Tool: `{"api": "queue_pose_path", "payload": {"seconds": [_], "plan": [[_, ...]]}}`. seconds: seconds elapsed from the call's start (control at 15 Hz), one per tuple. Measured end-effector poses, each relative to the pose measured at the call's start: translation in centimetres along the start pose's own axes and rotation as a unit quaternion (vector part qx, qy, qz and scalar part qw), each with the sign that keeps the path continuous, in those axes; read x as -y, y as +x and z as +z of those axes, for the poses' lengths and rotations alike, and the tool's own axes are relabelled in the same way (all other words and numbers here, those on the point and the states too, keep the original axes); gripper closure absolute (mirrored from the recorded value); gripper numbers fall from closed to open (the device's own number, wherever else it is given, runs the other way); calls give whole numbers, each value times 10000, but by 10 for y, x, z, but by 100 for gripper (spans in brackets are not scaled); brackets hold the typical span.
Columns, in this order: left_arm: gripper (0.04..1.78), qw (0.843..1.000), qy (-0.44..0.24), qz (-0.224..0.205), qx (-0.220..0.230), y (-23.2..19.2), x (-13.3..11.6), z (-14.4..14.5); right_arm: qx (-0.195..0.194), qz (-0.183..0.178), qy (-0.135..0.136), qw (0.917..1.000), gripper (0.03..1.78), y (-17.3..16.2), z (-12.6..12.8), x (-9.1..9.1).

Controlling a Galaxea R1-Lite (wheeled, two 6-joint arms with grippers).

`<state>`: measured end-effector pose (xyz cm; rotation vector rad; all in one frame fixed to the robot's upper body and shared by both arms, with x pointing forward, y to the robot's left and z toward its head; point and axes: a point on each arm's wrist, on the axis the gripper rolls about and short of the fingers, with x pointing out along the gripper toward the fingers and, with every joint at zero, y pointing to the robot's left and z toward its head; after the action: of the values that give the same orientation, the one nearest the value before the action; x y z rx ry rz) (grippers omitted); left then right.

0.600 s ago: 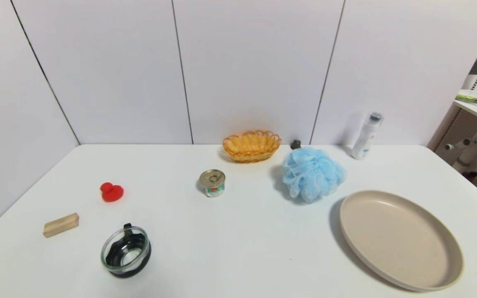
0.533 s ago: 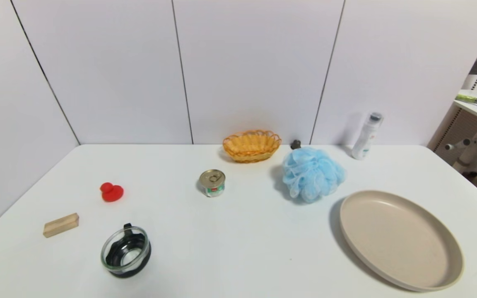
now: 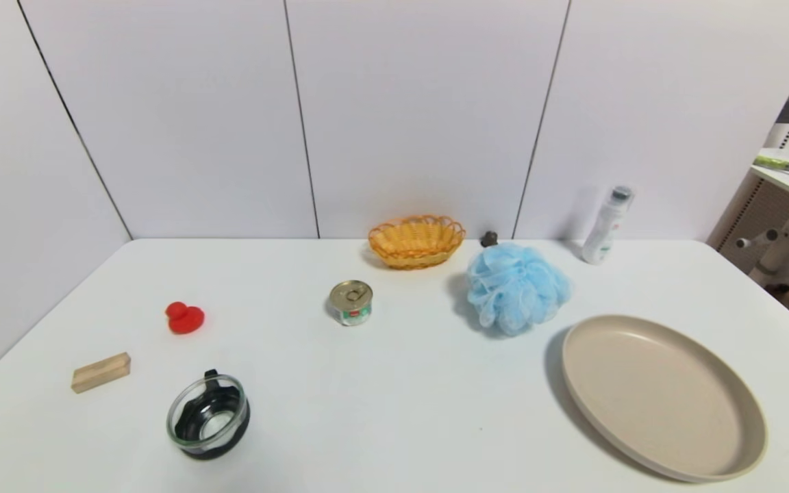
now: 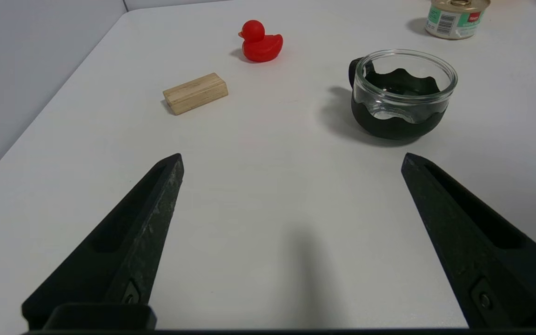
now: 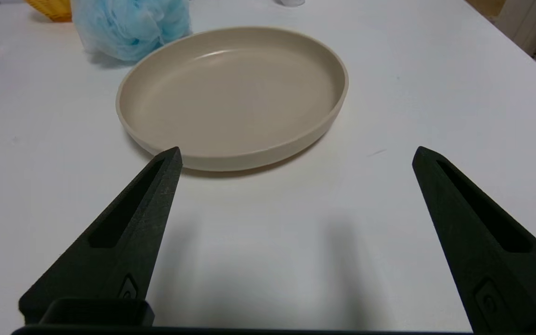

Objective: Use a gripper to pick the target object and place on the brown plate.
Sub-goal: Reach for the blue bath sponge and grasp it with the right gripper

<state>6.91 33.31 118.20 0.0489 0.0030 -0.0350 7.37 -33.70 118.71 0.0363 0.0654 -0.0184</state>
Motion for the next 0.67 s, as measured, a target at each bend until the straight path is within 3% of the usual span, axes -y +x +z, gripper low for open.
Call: {"api": "queue_pose_path", "payload": {"seconds": [0.2,0.47,0.67], "plan": [[13,10000,-2,0,0,0,0,0,-88,131,46,9999,10,2,35,-1],[13,10000,-2,0,2,0,0,0,-217,385,110,9990,10,15,105,-5],[13,10000,-2,-3,0,0,0,0,-602,759,67,9953,10,44,147,-11]]}}
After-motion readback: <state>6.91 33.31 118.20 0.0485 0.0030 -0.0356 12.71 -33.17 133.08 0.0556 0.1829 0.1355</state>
